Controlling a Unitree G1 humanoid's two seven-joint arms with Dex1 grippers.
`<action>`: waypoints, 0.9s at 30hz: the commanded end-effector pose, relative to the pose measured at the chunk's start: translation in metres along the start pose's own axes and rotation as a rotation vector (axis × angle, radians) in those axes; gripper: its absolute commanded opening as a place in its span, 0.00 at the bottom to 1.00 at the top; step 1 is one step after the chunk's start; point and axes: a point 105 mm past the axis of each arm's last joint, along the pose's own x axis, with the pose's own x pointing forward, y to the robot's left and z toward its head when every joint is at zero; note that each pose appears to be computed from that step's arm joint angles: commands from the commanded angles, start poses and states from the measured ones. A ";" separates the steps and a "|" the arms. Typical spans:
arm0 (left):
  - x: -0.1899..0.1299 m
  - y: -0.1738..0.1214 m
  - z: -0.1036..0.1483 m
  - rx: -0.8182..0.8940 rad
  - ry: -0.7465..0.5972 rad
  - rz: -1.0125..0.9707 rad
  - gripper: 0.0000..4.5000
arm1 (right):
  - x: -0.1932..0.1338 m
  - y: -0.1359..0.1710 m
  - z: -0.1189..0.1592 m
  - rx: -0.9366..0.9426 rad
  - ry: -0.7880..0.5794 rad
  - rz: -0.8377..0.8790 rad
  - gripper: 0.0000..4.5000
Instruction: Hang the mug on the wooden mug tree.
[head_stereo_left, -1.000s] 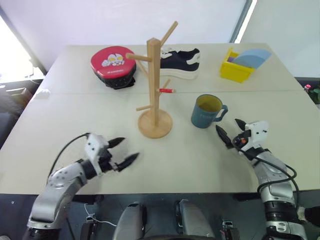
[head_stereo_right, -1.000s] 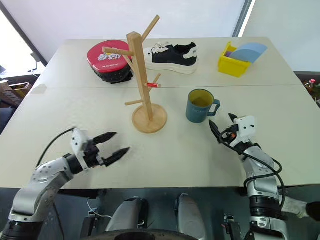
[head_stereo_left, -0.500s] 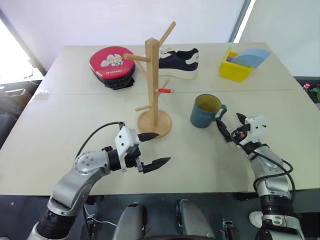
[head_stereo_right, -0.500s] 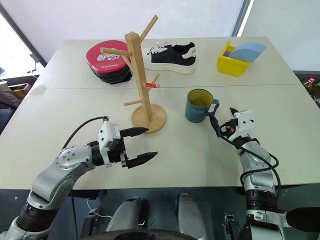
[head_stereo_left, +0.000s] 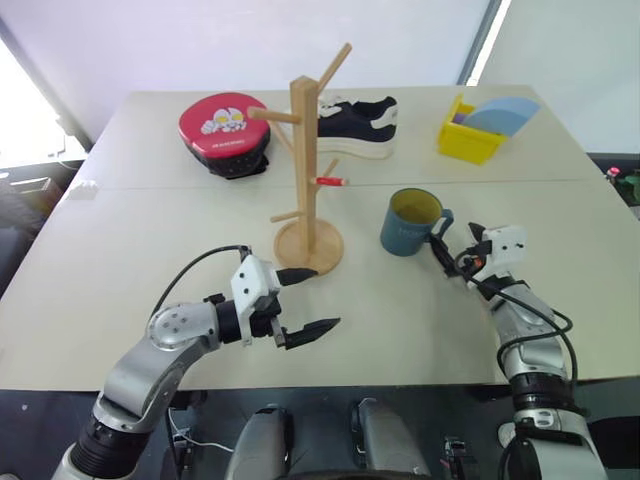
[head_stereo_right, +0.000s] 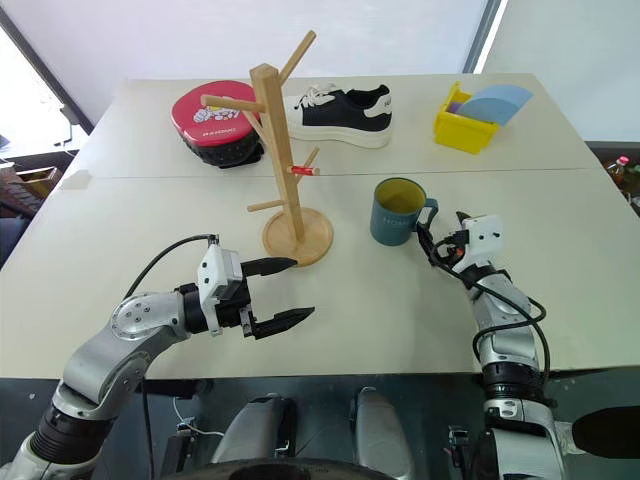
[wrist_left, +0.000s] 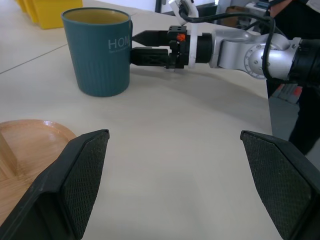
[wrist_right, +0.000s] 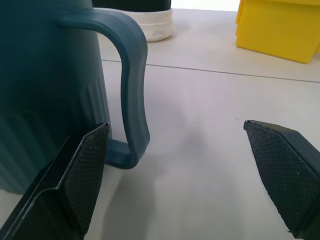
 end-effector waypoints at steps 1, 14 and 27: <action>0.001 -0.005 0.007 0.018 -0.027 -0.016 1.00 | 0.006 0.000 0.011 -0.016 -0.048 0.010 0.94; -0.002 -0.001 0.006 -0.005 -0.040 0.035 1.00 | 0.008 0.032 0.023 -0.008 -0.089 0.168 0.02; -0.048 0.043 -0.013 0.027 0.030 0.224 1.00 | -0.031 0.146 0.104 -0.576 -0.199 0.623 0.02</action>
